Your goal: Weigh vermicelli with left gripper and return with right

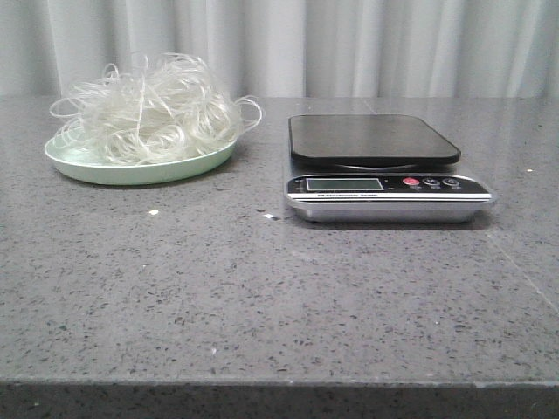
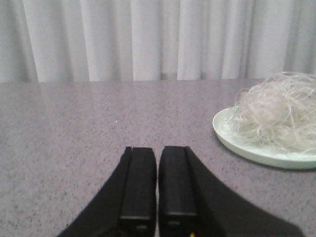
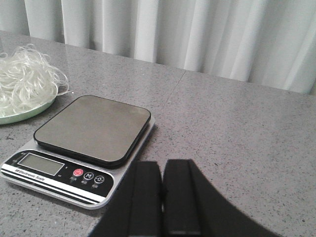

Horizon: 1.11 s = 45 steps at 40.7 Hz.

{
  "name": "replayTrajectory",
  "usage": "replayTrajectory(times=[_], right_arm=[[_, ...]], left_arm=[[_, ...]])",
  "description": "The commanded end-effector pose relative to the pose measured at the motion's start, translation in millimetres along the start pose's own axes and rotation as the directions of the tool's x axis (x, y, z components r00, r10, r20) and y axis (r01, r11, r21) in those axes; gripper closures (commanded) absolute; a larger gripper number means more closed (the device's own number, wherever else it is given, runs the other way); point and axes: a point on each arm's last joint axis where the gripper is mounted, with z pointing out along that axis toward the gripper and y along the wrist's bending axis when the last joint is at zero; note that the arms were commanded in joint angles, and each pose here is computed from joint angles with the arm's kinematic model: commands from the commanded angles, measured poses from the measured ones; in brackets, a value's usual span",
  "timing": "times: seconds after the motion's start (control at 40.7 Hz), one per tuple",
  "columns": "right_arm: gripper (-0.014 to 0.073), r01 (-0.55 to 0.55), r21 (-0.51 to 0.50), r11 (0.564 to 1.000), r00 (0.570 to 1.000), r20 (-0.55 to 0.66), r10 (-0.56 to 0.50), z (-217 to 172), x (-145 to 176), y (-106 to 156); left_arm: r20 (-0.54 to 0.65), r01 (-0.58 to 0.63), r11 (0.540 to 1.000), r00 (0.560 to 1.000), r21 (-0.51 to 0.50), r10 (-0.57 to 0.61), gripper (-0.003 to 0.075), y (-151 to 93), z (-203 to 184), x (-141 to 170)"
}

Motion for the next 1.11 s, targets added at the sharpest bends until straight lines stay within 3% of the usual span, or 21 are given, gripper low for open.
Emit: replayTrajectory(times=[0.0, 0.148, 1.082], right_arm=[[0.0444, 0.002, 0.031, 1.000, 0.997, 0.081, -0.005, -1, -14, -3], [0.0444, 0.002, 0.031, 1.000, 0.997, 0.080, -0.005, -1, -14, -3], [0.0444, 0.002, 0.029, 1.000, 0.997, 0.076, -0.005, -1, -13, -3]], left_arm=[[0.090, 0.013, 1.000, 0.996, -0.007, -0.012, 0.0584, 0, -3, 4], [0.049, 0.013, 1.000, 0.999, -0.006, -0.012, 0.0584, 0, -2, 26], [0.048, 0.013, 1.000, 0.999, -0.006, -0.012, 0.0584, 0, -2, 26]])
